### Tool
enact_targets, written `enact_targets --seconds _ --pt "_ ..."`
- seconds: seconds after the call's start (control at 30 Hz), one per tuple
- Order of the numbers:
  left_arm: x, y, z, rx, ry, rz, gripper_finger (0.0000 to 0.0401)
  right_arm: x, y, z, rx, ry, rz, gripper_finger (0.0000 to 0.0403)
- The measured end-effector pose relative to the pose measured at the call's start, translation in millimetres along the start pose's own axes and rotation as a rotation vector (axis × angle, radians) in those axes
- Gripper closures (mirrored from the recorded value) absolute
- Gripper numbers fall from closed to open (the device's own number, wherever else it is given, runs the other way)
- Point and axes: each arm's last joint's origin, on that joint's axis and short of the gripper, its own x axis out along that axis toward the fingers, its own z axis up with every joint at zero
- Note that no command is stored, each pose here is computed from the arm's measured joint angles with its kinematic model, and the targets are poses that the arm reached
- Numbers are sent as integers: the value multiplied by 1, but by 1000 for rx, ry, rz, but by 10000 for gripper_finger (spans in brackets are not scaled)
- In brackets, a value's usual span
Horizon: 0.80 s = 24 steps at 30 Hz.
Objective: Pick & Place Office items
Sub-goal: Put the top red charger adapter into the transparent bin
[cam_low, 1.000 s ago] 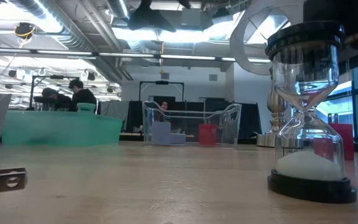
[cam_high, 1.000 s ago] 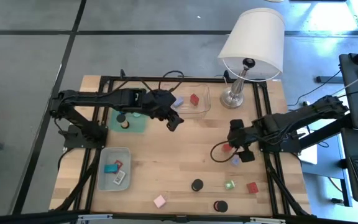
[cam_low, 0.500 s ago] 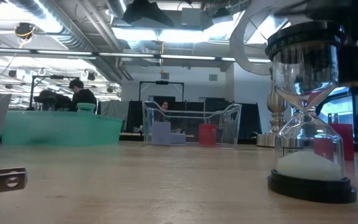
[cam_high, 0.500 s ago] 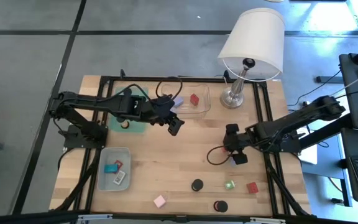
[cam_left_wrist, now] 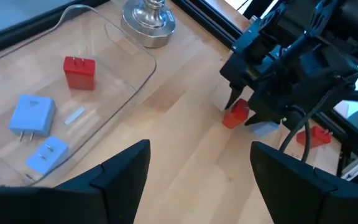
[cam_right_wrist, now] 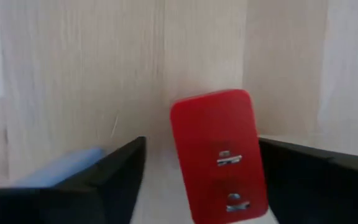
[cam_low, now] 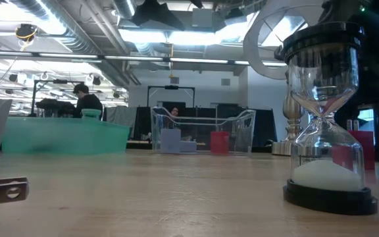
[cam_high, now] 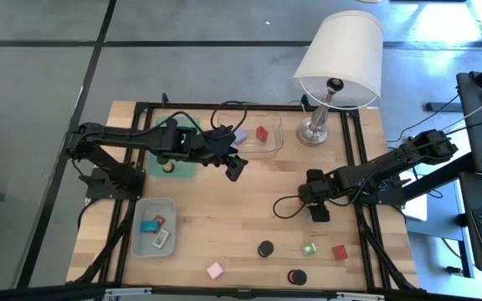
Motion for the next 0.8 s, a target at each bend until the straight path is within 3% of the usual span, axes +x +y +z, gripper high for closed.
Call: enact_targets --seconds 0.23,0.4,0.57,0.8 --pt "1 2 2 78 -3 7 128 -1 1 1 57 1 13 288" --pt "2 6 5 124 -7 17 128 -9 3 13 112 -39 26 284" --pt "3 11 9 113 -14 32 128 -33 2 42 156 -153 31 284" --pt "-13 22 21 158 -63 33 128 -94 -21 98 204 -449 -151 284"
